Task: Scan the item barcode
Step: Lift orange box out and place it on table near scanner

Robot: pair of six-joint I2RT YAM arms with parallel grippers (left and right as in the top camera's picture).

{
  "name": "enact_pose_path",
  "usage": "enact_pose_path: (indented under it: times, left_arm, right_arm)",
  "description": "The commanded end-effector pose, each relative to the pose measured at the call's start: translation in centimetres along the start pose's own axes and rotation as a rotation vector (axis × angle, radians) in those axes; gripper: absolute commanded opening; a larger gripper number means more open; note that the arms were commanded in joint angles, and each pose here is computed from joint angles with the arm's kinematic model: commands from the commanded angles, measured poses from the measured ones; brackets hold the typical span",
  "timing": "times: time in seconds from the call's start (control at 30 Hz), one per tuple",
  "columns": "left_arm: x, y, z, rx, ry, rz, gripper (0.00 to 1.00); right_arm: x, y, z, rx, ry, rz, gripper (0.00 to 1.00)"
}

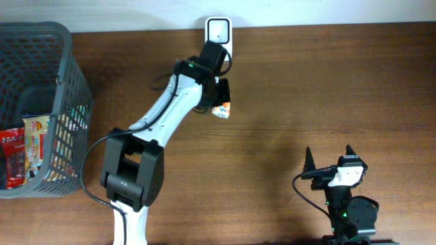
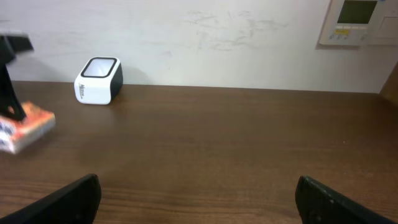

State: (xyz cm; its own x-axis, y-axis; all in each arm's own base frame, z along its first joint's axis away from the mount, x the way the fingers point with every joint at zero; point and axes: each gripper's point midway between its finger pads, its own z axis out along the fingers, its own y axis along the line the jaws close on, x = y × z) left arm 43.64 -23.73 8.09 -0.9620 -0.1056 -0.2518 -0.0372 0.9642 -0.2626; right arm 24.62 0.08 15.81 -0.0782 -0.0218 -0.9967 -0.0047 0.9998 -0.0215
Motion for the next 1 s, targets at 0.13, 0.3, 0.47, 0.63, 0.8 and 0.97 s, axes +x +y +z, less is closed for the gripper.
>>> enact_pose_path:
  times: [0.13, 0.3, 0.47, 0.63, 0.8, 0.97]
  left_arm:
    - [1.9, -3.5, 2.8, 0.083, -0.052, -0.050, 0.17]
    - [2.5, -5.2, 3.0, 0.106, -0.060, -0.016, 0.57]
    - [-0.7, -5.3, -1.8, 0.115, -0.122, 0.108, 0.73]
    - [-5.3, -3.1, -13.5, 0.048, -0.287, 0.176, 0.78]
    - [-8.0, 3.8, -28.3, -0.068, -0.546, 0.088, 0.99]
    - [-6.4, 19.8, -40.5, -0.405, -0.767, -0.210, 0.99]
  right_arm:
    - [0.4, -0.2, 0.0, 0.008, 0.005, 0.011, 0.99]
    - [0.4, -0.2, 0.0, 0.008, 0.005, 0.011, 0.99]
    - [0.4, -0.2, 0.0, 0.008, 0.005, 0.011, 0.99]
    - [0.4, -0.2, 0.0, 0.008, 0.005, 0.011, 0.99]
    - [0.4, -0.2, 0.0, 0.008, 0.005, 0.011, 0.99]
    - [0.4, -0.2, 0.0, 0.008, 0.005, 0.011, 0.99]
